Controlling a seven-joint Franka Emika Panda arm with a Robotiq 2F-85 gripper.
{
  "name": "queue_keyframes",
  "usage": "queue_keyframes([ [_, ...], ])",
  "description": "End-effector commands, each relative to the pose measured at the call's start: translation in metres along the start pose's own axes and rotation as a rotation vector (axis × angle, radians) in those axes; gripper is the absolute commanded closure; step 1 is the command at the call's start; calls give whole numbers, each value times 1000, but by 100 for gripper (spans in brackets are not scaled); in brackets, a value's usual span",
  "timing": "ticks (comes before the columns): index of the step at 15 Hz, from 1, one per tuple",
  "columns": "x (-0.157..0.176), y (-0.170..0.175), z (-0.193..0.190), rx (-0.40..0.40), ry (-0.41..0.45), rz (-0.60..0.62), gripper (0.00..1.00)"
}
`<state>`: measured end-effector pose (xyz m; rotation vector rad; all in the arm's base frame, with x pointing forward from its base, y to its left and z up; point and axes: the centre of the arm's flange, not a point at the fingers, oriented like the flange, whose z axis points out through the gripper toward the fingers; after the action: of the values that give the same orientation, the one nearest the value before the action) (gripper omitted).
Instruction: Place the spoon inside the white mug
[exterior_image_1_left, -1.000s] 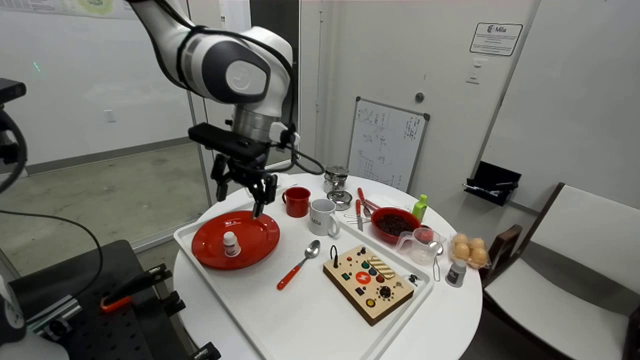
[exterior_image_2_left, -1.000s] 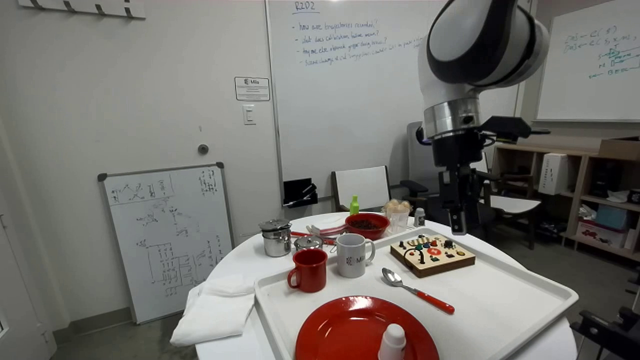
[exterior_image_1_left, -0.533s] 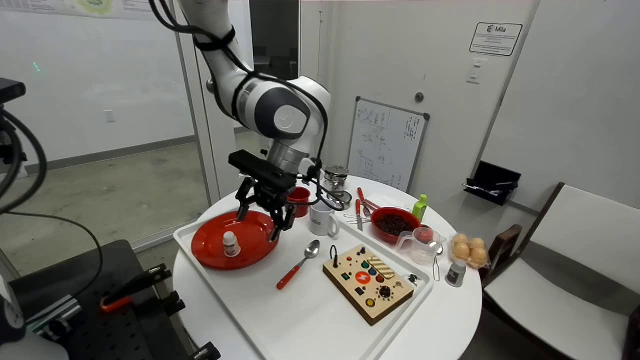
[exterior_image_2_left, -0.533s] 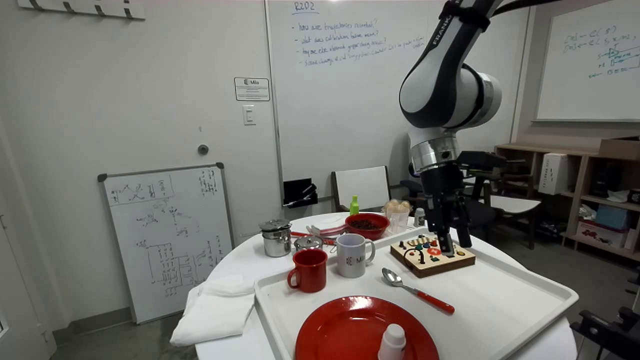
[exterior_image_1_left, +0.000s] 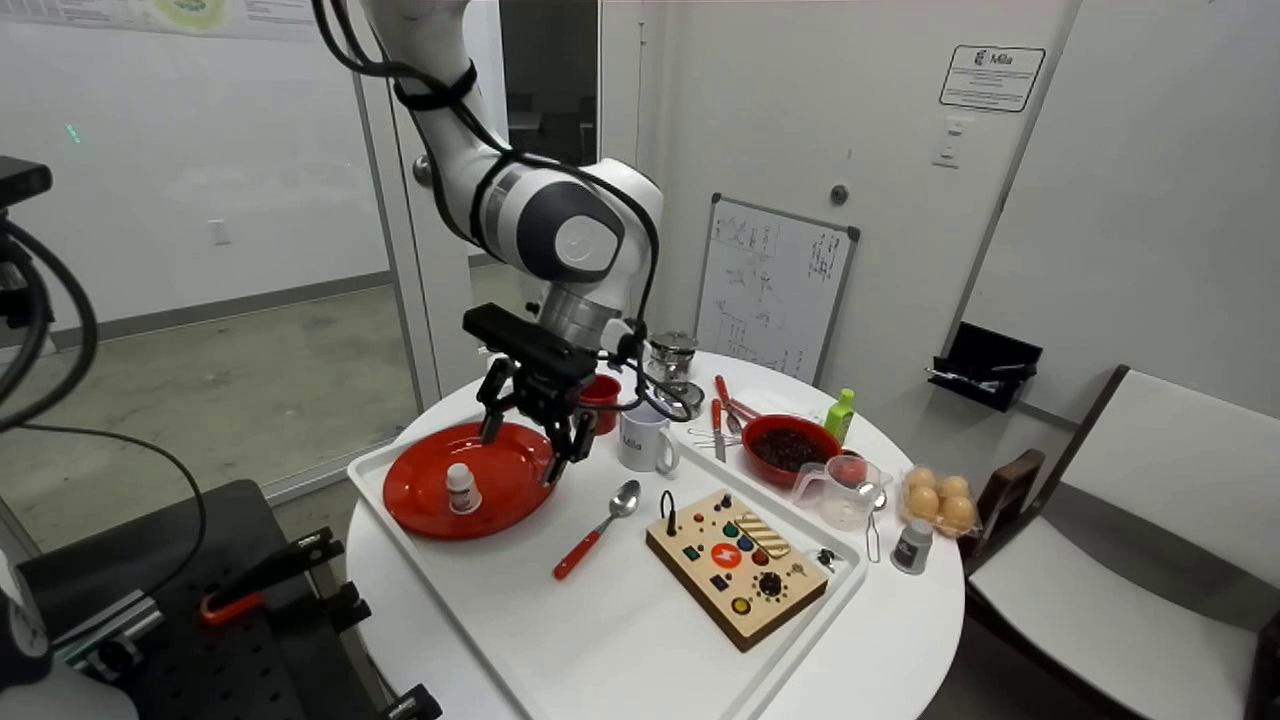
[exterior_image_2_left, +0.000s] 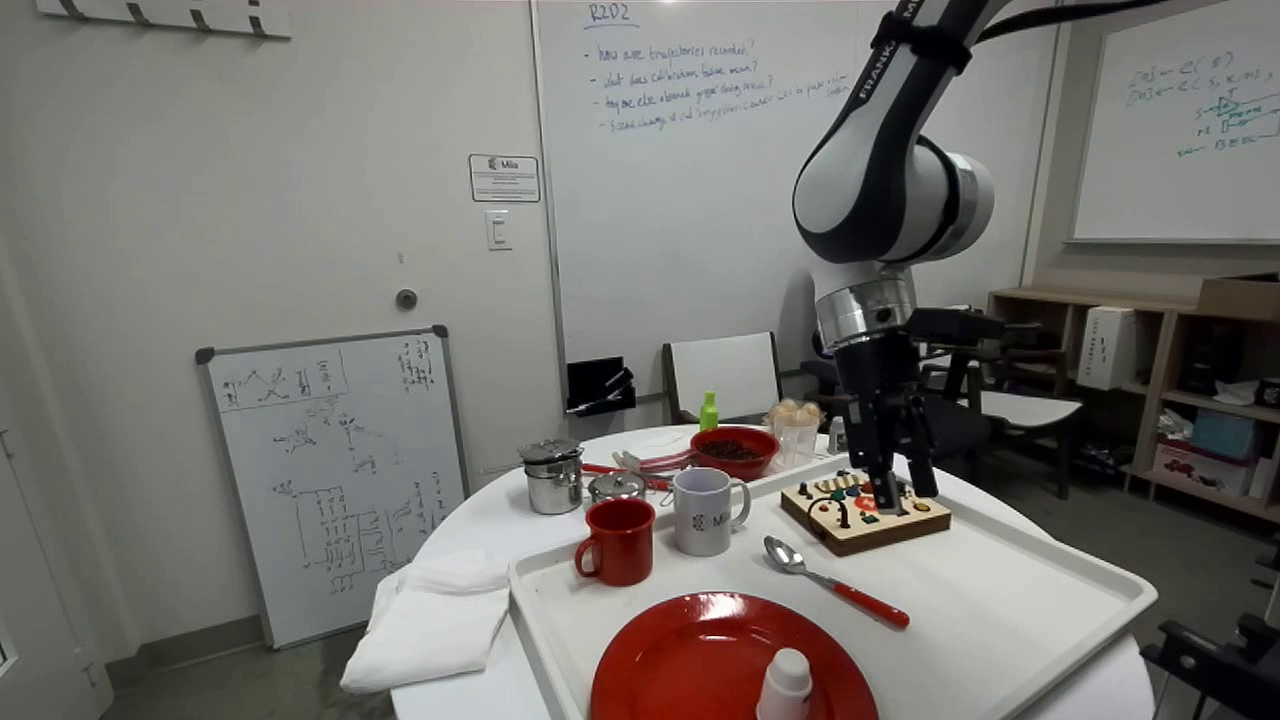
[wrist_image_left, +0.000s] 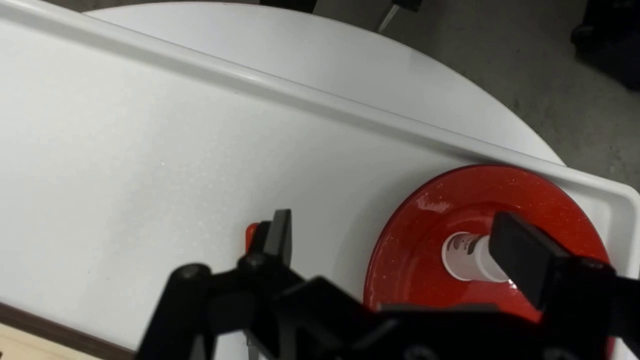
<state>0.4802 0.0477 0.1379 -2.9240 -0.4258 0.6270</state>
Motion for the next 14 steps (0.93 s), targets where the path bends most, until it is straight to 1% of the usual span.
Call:
queue_keyframes([
  [1,31,7,17,-80,51,33,0],
  [4,50,13,27,-128,114,95,0],
  [5,54,15,31,-133,129,117,0],
  [10,72,36,61,-146,120,174,0],
  [11,73,39,65,-158,110,174,0],
  [12,74,41,70,-170,80,122,0],
  [14,75,44,80,-193,49,62,0],
])
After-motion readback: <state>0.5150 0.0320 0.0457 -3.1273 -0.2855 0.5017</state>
